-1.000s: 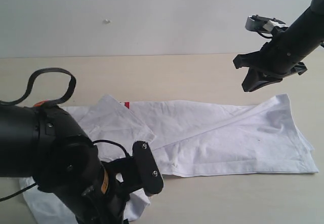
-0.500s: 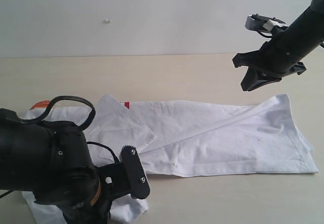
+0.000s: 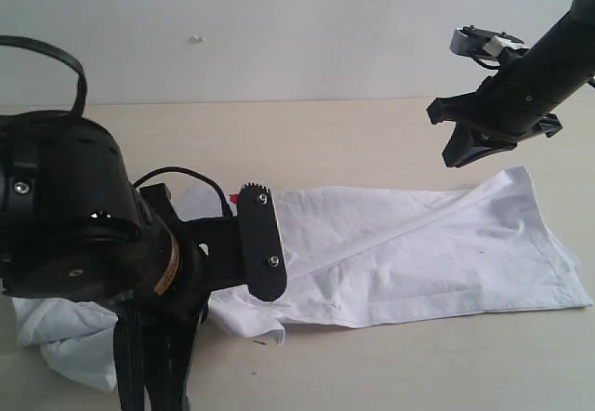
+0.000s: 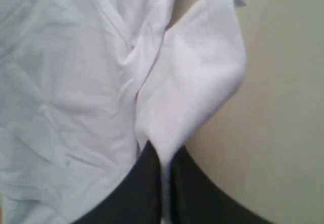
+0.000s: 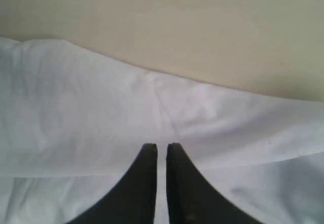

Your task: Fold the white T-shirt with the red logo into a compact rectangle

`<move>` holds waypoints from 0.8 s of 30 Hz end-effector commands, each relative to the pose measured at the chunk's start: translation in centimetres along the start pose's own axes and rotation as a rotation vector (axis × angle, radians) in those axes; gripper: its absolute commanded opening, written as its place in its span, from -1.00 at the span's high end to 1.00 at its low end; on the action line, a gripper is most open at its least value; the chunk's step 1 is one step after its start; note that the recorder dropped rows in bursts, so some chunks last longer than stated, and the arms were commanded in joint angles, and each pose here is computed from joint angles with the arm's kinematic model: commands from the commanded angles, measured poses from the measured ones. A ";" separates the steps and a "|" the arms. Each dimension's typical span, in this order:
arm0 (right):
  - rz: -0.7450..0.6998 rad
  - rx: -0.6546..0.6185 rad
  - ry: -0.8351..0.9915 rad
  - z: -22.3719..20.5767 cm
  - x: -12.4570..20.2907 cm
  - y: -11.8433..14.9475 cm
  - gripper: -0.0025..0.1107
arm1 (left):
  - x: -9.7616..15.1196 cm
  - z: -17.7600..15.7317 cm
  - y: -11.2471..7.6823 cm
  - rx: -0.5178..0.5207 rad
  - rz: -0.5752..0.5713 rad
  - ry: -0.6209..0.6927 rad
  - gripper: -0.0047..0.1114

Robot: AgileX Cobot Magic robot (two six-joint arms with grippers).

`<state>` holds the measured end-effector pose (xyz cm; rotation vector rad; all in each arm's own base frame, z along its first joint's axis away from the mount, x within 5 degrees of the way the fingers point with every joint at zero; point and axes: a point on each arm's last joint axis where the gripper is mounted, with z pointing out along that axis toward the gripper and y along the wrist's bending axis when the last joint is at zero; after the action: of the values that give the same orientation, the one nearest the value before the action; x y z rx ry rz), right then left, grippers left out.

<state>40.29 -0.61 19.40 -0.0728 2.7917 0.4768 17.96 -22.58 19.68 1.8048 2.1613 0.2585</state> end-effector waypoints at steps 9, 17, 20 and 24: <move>-0.013 0.000 -0.017 -0.4 -0.1 0.2 0.80 | -2.0 -0.2 3.1 -0.397 0.359 -0.110 0.09; -0.022 0.011 -0.014 -0.4 -0.1 0.1 0.80 | -1.6 0.8 5.6 -0.416 0.238 -0.219 0.09; -0.023 0.014 -0.017 -0.4 -0.1 0.1 0.80 | -1.1 0.7 5.8 -0.391 0.037 -0.218 0.09; -0.023 0.016 -0.023 -0.4 -0.2 0.1 0.80 | -1.0 0.9 4.3 -0.123 -0.213 -0.143 0.12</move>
<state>40.36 -0.65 19.41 -0.0727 2.7860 0.4677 23.00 -22.54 20.27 1.5429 1.9595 0.3394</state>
